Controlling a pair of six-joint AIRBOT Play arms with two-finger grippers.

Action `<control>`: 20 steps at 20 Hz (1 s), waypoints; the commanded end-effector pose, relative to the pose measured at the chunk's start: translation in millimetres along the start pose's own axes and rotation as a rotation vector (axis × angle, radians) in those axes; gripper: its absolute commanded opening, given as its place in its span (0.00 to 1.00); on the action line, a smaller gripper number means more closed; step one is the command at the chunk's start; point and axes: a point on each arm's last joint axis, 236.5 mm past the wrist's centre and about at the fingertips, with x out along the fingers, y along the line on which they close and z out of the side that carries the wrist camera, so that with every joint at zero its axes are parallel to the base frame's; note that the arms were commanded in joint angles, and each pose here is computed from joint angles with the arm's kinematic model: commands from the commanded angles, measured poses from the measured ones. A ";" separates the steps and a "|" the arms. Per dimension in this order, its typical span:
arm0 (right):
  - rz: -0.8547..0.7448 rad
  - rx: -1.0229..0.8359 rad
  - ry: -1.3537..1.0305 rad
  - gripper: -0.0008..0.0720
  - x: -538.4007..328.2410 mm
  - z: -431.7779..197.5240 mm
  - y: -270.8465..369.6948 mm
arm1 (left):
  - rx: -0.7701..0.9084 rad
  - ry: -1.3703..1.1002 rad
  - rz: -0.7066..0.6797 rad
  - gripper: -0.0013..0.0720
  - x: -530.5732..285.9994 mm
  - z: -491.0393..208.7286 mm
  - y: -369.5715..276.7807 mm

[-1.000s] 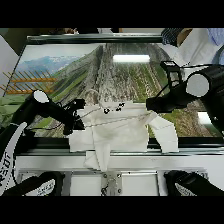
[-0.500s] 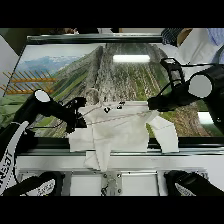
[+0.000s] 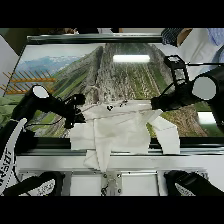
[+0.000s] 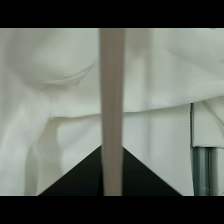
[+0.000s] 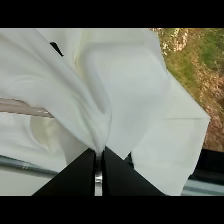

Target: Fold the clothes and pants, and hang the long-sleeved shirts on hangers.

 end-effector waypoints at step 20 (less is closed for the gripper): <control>0.255 -0.227 -0.125 0.06 -27.7 37.0 135.0 | 0.009 -0.090 -0.084 0.04 15.5 16.0 -5.8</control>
